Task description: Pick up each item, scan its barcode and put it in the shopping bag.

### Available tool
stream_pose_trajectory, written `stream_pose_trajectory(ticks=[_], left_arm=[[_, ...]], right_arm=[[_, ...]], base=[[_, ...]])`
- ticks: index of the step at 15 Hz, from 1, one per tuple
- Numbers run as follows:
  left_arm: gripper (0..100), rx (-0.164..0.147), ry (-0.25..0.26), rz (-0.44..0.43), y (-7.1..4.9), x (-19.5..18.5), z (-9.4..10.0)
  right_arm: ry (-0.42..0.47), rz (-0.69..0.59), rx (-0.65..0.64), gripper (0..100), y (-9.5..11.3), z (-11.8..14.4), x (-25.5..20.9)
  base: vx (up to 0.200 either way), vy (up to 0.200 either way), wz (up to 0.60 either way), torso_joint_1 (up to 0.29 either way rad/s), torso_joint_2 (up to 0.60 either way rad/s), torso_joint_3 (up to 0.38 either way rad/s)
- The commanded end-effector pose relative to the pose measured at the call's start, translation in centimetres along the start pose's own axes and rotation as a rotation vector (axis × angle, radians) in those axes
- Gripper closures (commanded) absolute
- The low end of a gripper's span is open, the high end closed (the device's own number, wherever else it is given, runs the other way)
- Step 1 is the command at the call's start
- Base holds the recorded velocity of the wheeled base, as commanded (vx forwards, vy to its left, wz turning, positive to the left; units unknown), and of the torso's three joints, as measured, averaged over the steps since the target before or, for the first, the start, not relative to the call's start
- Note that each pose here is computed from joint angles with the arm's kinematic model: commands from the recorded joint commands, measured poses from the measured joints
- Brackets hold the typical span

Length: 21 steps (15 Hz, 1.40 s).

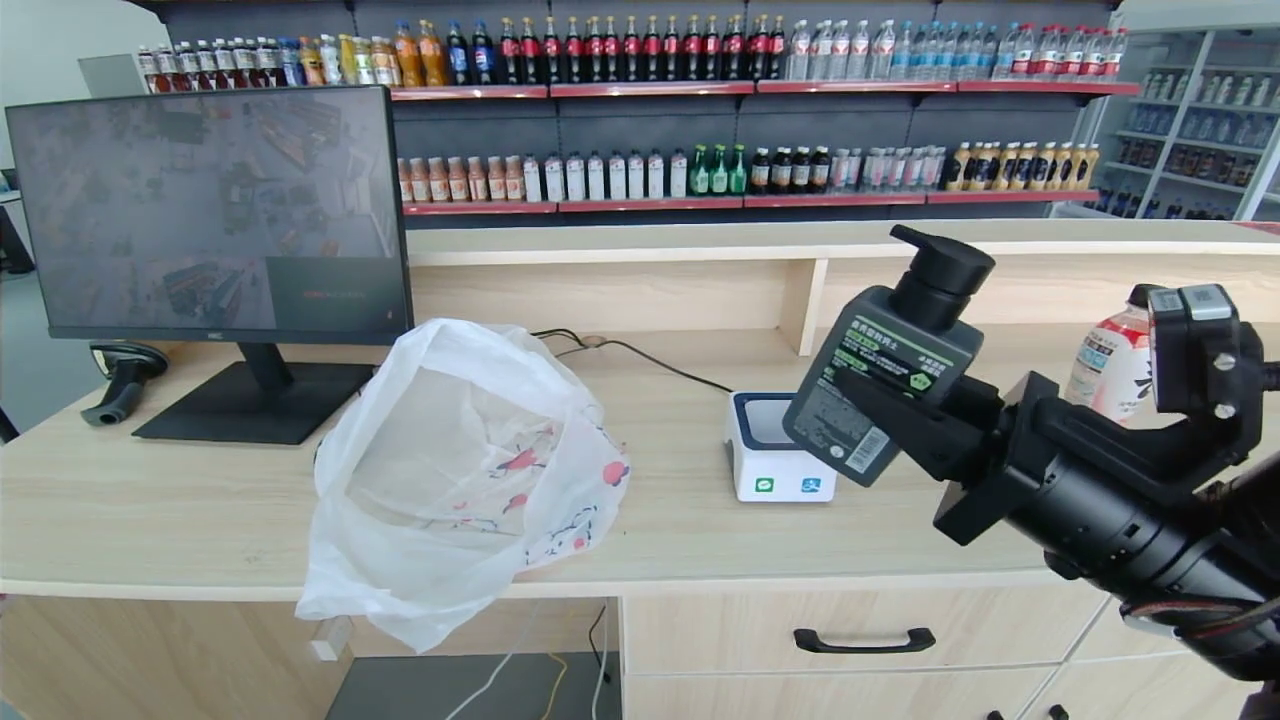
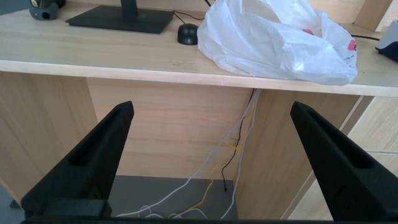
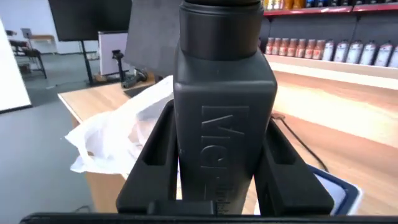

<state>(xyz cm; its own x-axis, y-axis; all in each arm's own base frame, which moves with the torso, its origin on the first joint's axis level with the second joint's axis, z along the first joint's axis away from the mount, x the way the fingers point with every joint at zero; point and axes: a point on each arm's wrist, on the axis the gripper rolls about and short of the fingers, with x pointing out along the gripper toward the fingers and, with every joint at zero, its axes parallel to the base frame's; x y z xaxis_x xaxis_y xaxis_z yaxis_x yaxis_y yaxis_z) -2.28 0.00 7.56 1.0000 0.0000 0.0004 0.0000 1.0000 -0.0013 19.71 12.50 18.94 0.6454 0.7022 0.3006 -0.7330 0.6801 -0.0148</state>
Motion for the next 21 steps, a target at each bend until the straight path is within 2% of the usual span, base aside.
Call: stream_pose_trajectory(ticks=[1,5,7,8,12,19,21], left_arm=[[0,0.0,-0.001,0.0,0.0,0.0,0.0],[0,0.0,0.0,0.0,0.0,0.0,0.0],[0,0.0,-0.001,0.0,0.0,0.0,0.0],[0,0.0,0.0,0.0,0.0,0.0,0.0],[0,0.0,0.0,0.0,0.0,0.0,0.0],[0,0.0,0.0,0.0,0.0,0.0,0.0],[0,0.0,0.0,0.0,0.0,0.0,0.0]], right_arm=[[0.019,-0.079,-0.116,100,-2.0,-0.5,0.0],[0.042,-0.141,-0.134,100,-3.0,-0.9,-0.3],[0.04,-0.355,-0.137,100,-4.3,-1.2,0.0],[0.033,-0.416,-0.136,100,-4.5,-1.2,0.2],[0.068,-0.436,-0.112,100,-5.1,-2.5,0.7],[0.07,-0.441,-0.103,100,-5.2,-2.6,0.6],[0.07,-0.434,-0.101,100,-4.9,-2.5,0.5]], base=[[0.0,0.0,0.0,0.0,0.0,0.0],[0.0,0.0,0.0,0.0,0.0,0.0],[0.0,0.0,0.0,0.0,0.0,0.0],[0.0,0.0,0.0,0.0,0.0,0.0],[0.0,0.0,0.0,0.0,0.0,0.0],[0.0,0.0,0.0,0.0,0.0,0.0],[-0.2,0.0,0.0,0.0,0.01,0.002]])
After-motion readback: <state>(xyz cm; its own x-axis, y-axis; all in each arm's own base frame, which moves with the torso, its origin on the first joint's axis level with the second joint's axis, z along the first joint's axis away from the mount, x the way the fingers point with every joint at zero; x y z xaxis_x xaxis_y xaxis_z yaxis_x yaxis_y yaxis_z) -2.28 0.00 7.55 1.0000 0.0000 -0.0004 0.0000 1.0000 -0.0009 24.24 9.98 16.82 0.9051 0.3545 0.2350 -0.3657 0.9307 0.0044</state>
